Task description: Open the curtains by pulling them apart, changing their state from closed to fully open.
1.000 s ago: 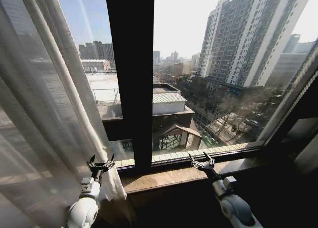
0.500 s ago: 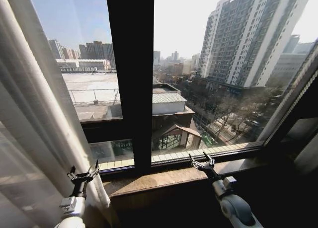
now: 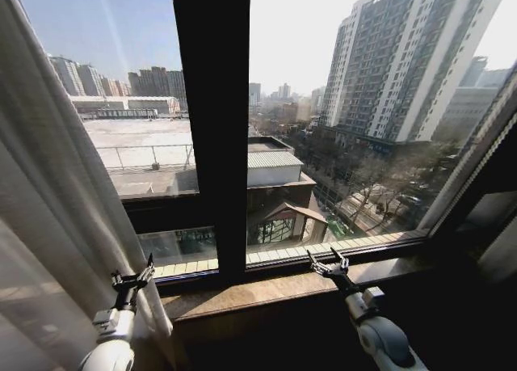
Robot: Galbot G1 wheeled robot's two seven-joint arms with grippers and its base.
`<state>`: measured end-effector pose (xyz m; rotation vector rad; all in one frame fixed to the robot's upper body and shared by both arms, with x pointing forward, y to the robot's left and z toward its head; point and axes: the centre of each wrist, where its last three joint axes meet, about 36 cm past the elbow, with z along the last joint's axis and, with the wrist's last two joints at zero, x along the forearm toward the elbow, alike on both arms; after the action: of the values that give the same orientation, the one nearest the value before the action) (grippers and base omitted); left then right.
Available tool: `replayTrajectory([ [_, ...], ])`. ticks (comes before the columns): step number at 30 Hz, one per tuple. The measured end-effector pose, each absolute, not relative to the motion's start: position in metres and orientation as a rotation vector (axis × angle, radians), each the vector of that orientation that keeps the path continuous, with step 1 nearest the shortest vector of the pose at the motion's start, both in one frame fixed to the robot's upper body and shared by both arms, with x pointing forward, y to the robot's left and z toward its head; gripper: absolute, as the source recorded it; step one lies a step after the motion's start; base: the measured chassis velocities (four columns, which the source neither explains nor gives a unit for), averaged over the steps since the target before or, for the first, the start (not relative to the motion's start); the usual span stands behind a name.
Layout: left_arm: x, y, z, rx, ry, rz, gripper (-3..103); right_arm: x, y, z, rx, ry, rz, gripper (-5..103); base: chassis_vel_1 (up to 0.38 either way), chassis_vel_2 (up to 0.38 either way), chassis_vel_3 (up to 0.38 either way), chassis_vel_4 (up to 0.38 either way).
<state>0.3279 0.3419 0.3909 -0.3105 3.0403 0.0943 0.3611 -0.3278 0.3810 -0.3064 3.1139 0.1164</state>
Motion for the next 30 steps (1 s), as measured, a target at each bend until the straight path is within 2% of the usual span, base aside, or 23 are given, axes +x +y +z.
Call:
replayTrajectory([
  [1, 0.331, 0.343, 0.391, -0.309, 3.039, 0.085, 62, 0.361, -0.328, 0.381, -0.306, 3.114, 0.116, 100, 0.0, 0.0, 0.0, 0.0],
  [2, 0.331, 0.343, 0.391, -0.309, 3.039, 0.085, 62, 0.361, -0.328, 0.381, -0.306, 3.114, 0.116, 100, 0.0, 0.0, 0.0, 0.0],
  [4, 0.332, 0.343, 0.39, -0.304, 3.038, 0.078, 51, 0.361, -0.328, 0.381, -0.306, 3.114, 0.116, 100, 0.0, 0.0, 0.0, 0.0],
  [5, 0.332, 0.344, 0.39, -0.302, 3.037, 0.075, 51, 0.361, -0.328, 0.381, -0.306, 3.114, 0.116, 100, 0.0, 0.0, 0.0, 0.0],
  [6, 0.333, 0.344, 0.389, -0.296, 3.035, 0.064, 40, 0.361, -0.328, 0.381, -0.306, 3.114, 0.116, 100, 0.0, 0.0, 0.0, 0.0],
  [7, 0.333, 0.344, 0.389, -0.292, 3.033, 0.06, 35, 0.361, -0.328, 0.381, -0.306, 3.114, 0.116, 100, 0.0, 0.0, 0.0, 0.0],
  [9, 0.332, 0.345, 0.389, -0.29, 3.032, 0.059, 35, 0.361, -0.328, 0.381, -0.306, 3.114, 0.116, 100, 0.0, 0.0, 0.0, 0.0],
  [11, 0.332, 0.345, 0.388, -0.29, 3.033, 0.059, 24, 0.361, -0.328, 0.381, -0.306, 3.114, 0.116, 100, 0.0, 0.0, 0.0, 0.0],
  [12, 0.332, 0.345, 0.388, -0.29, 3.033, 0.059, 24, 0.361, -0.328, 0.381, -0.306, 3.114, 0.116, 100, 0.0, 0.0, 0.0, 0.0],
  [15, 0.332, 0.345, 0.385, -0.295, 3.036, 0.057, 7, 0.361, -0.328, 0.381, -0.306, 3.114, 0.116, 100, 0.0, 0.0, 0.0, 0.0],
  [17, 0.332, 0.346, 0.385, -0.297, 3.037, 0.056, 7, 0.361, -0.328, 0.381, -0.306, 3.114, 0.116, 100, 0.0, 0.0, 0.0, 0.0],
  [18, 0.332, 0.345, 0.385, -0.299, 3.037, 0.056, 3, 0.361, -0.328, 0.381, -0.306, 3.114, 0.116, 100, 0.0, 0.0, 0.0, 0.0],
  [20, 0.332, 0.346, 0.384, -0.302, 3.039, 0.057, 0, 0.361, -0.328, 0.381, -0.306, 3.114, 0.116, 100, 0.0, 0.0, 0.0, 0.0],
  [30, 0.332, 0.347, 0.377, -0.313, 3.038, 0.077, 0, 0.361, -0.328, 0.381, -0.306, 3.114, 0.116, 100, 0.0, 0.0, 0.0, 0.0],
])
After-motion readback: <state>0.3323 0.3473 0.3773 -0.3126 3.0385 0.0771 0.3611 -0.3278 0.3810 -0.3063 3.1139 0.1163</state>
